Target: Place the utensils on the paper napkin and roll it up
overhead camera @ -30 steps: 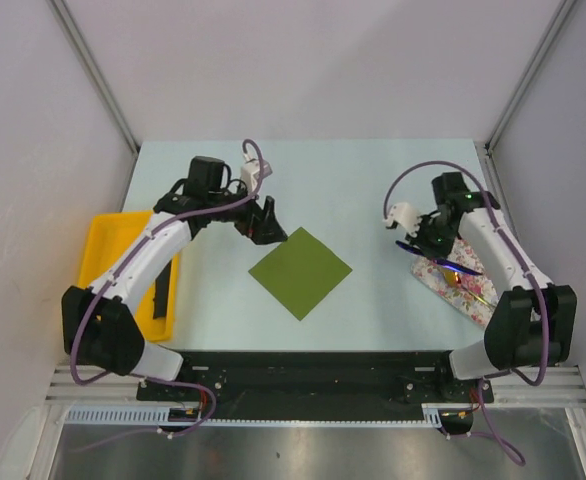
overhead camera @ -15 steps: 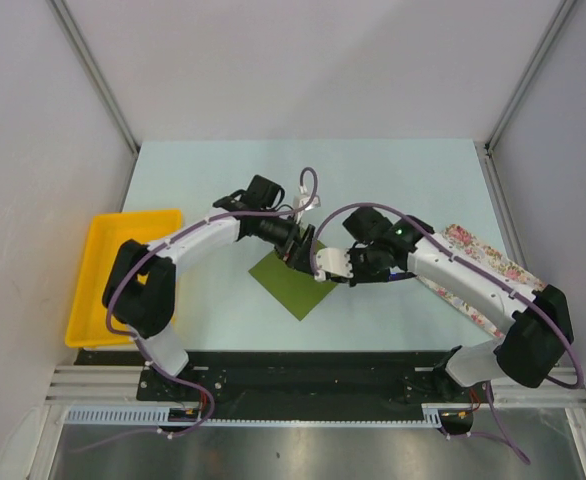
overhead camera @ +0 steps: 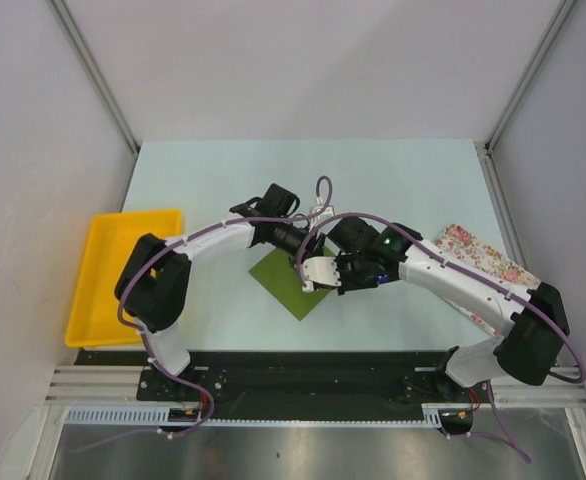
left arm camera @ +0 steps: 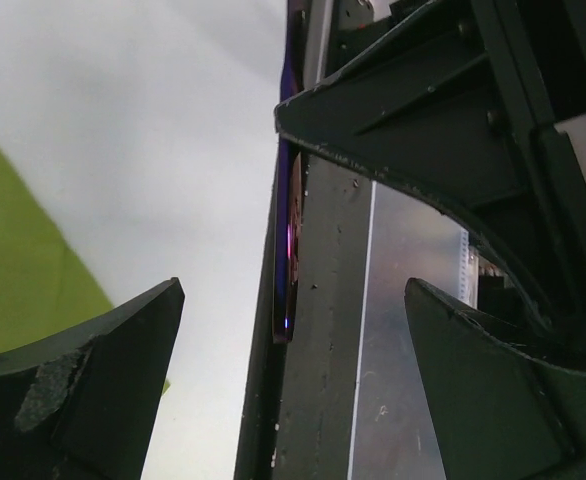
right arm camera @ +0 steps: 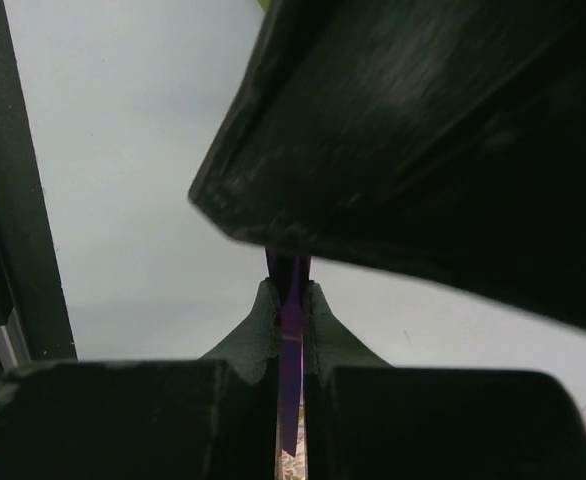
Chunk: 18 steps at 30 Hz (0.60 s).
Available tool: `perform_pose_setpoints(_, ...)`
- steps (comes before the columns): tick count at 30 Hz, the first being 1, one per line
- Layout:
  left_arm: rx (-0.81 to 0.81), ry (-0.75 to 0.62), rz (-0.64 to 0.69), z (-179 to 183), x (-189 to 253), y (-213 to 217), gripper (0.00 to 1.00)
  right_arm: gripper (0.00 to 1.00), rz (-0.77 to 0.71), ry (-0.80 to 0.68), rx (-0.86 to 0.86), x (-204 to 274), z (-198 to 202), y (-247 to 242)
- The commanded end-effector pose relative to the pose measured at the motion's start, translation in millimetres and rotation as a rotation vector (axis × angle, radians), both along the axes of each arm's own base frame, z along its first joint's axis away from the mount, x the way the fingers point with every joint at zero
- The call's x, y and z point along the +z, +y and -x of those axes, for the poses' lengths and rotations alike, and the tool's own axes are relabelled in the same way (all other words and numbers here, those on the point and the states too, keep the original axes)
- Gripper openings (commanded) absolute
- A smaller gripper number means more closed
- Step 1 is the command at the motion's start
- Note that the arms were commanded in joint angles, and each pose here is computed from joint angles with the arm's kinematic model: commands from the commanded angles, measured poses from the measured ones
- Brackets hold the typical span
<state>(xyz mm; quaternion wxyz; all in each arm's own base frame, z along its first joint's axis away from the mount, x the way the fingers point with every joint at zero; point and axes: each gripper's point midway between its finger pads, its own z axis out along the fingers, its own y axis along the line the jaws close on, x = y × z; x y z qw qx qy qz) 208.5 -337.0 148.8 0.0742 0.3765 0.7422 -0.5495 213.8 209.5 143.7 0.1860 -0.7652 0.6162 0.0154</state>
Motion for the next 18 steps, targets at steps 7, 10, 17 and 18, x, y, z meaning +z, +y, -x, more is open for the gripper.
perform_pose_setpoints(7, -0.103, 0.082, 0.045, 30, -2, -17, 0.91, 0.00, -0.070, -0.083, 0.031, 30, -2, 26)
perform_pose_setpoints(10, -0.129, 0.116, 0.041, 39, -4, -19, 0.78, 0.00, -0.074, -0.093, 0.049, 33, 0, 32)
perform_pose_setpoints(17, -0.126, 0.122, 0.059, 41, 4, -20, 0.00, 0.09, -0.076, -0.196, 0.064, 43, -4, 37)
perform_pose_setpoints(18, -0.119, 0.124, 0.056, 43, 2, -18, 0.00, 0.34, -0.092, -0.220, 0.051, 48, -9, 38)
